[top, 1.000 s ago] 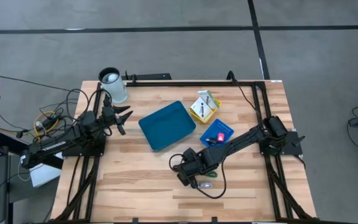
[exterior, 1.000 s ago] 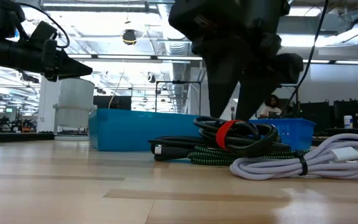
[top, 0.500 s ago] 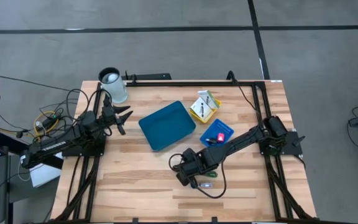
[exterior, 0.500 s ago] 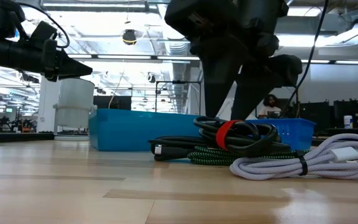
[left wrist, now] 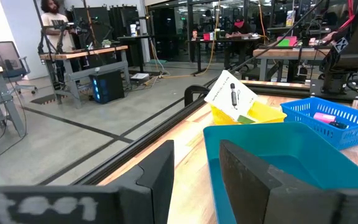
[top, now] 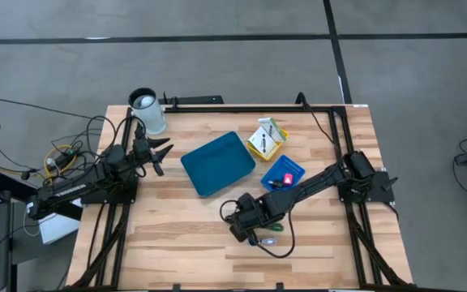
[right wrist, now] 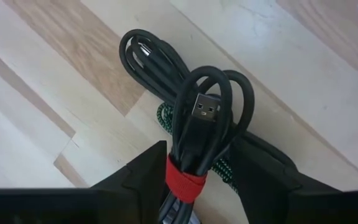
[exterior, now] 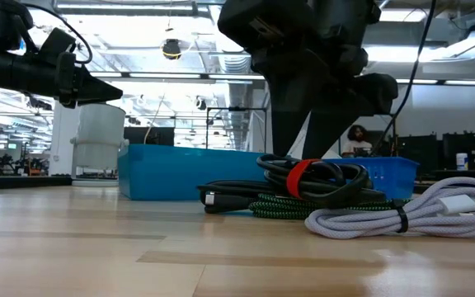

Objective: Pick and place items into bin
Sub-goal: Put the bottom black charger cable into the dark blue bin

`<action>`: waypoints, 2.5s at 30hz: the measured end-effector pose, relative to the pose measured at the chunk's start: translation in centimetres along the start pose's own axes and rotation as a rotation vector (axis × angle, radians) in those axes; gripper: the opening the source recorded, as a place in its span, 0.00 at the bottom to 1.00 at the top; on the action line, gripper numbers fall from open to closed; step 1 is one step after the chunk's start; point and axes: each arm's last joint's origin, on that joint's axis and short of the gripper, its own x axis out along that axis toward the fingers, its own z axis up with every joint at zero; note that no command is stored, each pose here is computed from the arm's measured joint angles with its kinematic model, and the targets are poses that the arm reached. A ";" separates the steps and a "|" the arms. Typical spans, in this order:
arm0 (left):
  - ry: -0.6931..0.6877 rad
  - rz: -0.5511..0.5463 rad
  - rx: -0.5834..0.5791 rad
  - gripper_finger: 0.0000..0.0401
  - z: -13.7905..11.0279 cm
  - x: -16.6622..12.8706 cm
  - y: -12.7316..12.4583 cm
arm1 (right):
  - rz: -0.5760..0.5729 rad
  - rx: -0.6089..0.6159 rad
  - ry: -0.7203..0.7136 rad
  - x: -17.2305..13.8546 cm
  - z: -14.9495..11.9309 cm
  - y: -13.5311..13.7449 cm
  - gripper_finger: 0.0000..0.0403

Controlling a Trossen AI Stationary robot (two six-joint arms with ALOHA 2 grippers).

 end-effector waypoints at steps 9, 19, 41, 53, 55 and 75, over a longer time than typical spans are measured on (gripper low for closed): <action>0.000 0.000 0.000 0.30 0.0 0.0 0.0 | -0.003 0.001 -0.003 0.0 0.4 -0.2 0.36; 0.000 0.000 0.000 0.30 0.0 0.0 0.0 | -0.021 0.002 -0.005 1.1 1.1 -0.4 0.21; 0.002 -0.001 0.000 0.30 0.0 0.0 0.0 | 0.066 -0.041 -0.090 -0.8 3.3 2.0 0.02; 0.011 -0.004 0.001 0.30 -0.1 0.0 0.0 | -0.034 -0.174 -0.538 -7.6 11.2 1.9 0.01; 0.010 -0.004 0.001 0.30 -0.1 0.0 0.0 | -0.099 -0.189 -0.618 -8.3 12.8 1.2 0.01; 0.011 -0.004 0.001 0.30 -0.1 0.0 0.0 | -0.126 -0.144 -0.696 -8.8 19.0 -2.8 0.16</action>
